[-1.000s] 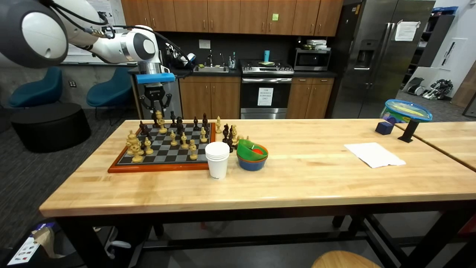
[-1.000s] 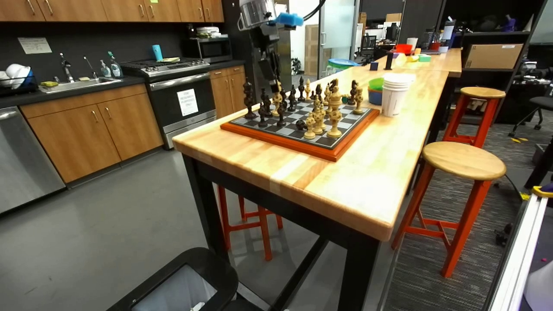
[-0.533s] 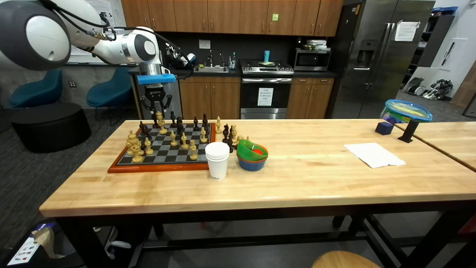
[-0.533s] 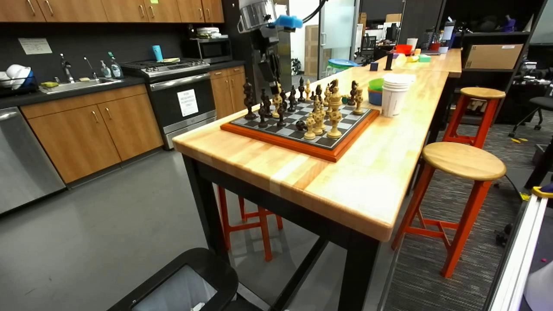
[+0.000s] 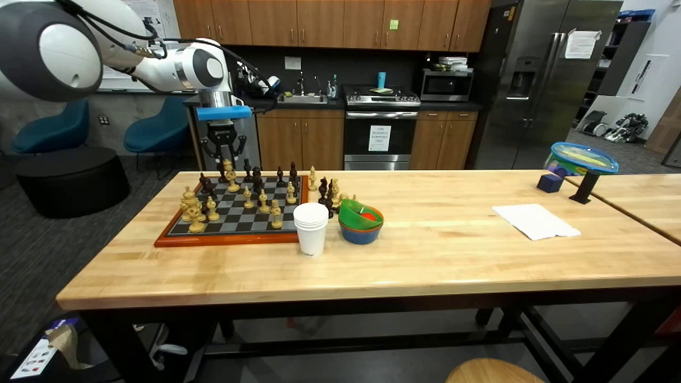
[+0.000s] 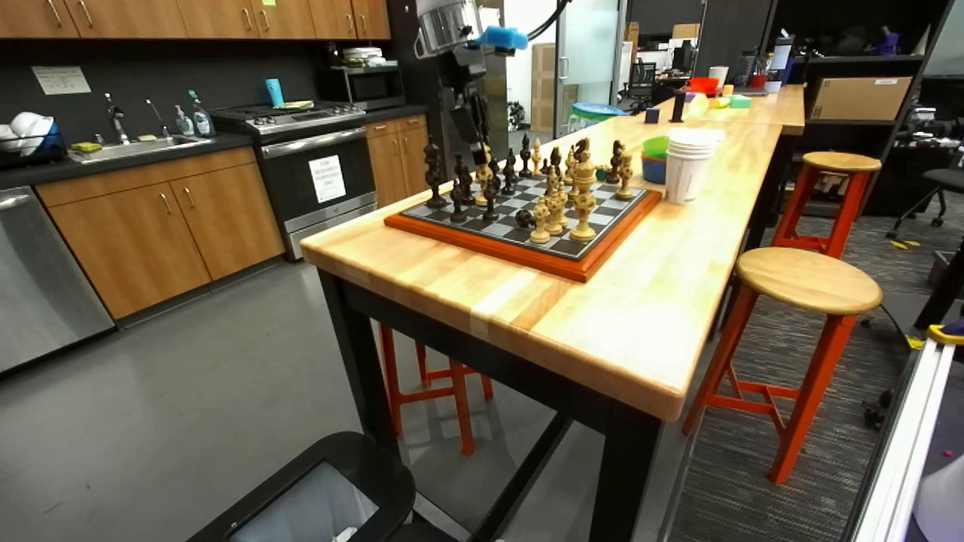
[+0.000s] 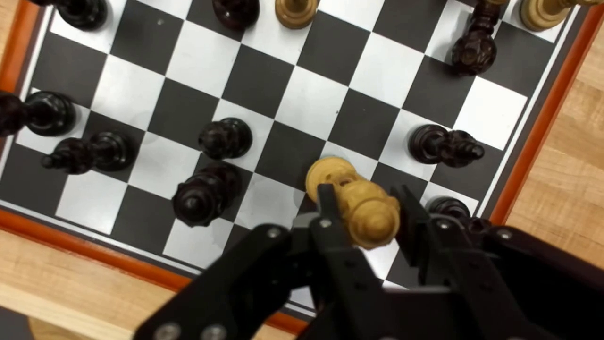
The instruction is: Move a chess piece on the chess board
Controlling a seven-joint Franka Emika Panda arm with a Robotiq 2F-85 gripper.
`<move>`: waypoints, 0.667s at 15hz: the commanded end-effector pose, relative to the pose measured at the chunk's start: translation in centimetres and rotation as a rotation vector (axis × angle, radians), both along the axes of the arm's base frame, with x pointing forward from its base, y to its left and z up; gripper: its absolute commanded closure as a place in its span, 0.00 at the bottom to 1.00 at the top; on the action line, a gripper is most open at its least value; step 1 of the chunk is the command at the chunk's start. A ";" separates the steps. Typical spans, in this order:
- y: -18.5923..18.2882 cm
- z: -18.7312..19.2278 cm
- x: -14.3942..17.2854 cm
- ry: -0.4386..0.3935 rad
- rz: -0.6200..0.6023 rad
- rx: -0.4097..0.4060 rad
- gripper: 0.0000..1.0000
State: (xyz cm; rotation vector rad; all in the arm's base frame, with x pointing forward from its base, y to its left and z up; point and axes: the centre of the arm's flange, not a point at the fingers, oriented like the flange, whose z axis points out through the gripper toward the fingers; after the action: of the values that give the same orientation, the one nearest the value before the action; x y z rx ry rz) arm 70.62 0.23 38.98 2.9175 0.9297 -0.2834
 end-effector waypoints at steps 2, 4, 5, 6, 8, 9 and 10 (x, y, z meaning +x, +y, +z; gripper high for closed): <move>-0.1 0.5 0.8 0.006 0.015 -0.006 0.75; -0.1 0.6 0.8 0.006 0.014 -0.007 0.42; -0.1 0.6 0.7 0.005 0.014 -0.007 0.37; -0.1 0.7 0.7 0.004 0.014 -0.008 0.32; -0.1 0.8 0.6 0.002 0.012 -0.009 0.19; -0.1 0.9 0.5 0.000 0.012 -0.009 0.13; -0.1 0.9 0.4 0.000 0.011 -0.009 0.05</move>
State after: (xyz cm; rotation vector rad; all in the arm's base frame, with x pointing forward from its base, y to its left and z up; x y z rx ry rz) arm 70.86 0.21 39.17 2.9172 0.9290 -0.2762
